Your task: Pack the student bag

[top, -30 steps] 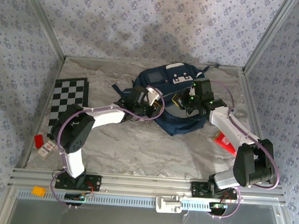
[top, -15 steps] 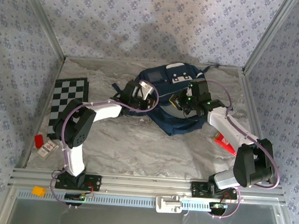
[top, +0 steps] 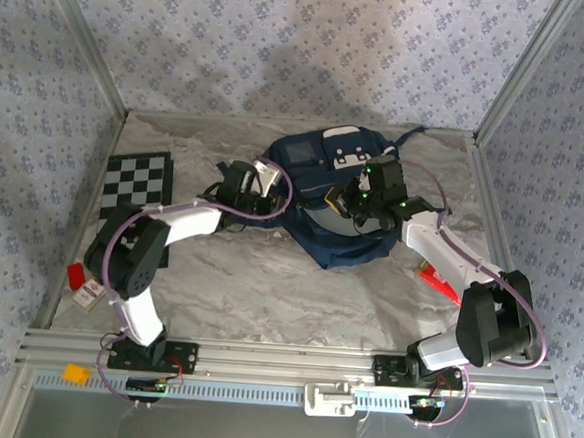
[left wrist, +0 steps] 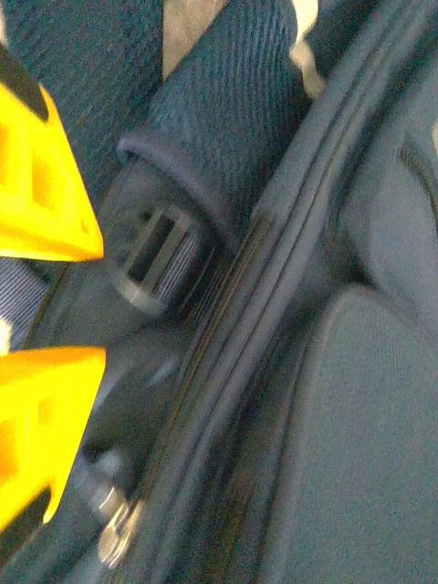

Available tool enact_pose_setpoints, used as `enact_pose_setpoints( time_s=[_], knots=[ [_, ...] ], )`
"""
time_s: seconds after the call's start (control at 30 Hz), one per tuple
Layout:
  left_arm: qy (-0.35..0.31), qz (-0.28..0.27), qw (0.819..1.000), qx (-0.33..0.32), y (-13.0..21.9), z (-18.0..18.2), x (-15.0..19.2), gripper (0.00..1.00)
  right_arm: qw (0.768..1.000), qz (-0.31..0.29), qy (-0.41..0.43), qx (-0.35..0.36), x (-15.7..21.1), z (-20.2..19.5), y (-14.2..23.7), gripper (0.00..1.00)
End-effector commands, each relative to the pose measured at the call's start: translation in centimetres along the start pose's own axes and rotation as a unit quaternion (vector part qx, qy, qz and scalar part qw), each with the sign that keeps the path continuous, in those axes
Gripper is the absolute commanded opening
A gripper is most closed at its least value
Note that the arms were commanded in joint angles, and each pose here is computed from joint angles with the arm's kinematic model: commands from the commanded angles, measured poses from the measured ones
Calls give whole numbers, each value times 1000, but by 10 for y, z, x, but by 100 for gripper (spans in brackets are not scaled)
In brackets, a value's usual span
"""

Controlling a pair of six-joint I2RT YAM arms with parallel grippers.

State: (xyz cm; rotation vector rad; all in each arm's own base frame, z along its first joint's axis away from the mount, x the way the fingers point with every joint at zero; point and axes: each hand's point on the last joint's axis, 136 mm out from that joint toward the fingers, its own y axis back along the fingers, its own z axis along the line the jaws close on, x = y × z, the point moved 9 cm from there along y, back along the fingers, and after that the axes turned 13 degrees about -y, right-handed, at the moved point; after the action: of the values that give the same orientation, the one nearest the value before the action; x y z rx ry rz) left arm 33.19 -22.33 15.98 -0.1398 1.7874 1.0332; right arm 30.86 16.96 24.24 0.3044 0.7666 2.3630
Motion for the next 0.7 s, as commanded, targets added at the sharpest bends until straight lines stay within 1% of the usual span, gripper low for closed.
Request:
enact_pose_setpoints(
  time_s=[0.0,0.1,0.23,0.33,0.4,0.53,0.67],
  knots=[
    [-34,-15,998,44,15,-32,-6,37,999,17,20,-45,5,19,13,0],
    [-45,-26,997,60,16,-50,-8,42,999,14,22,-44,5,19,15,0],
    [-49,-31,996,67,1,-57,-18,45,999,15,18,-46,5,19,13,0],
    [-46,-35,998,36,-10,-48,-20,45,999,15,21,-46,7,19,13,0],
    [-37,-36,999,-1,-15,-37,-22,45,999,16,19,-45,7,18,12,0],
    [-5,-46,999,-23,-21,-11,-25,45,999,20,19,-43,10,16,9,0],
    [30,-45,997,-47,-28,18,-27,44,999,26,19,-40,14,13,6,0]
  ],
)
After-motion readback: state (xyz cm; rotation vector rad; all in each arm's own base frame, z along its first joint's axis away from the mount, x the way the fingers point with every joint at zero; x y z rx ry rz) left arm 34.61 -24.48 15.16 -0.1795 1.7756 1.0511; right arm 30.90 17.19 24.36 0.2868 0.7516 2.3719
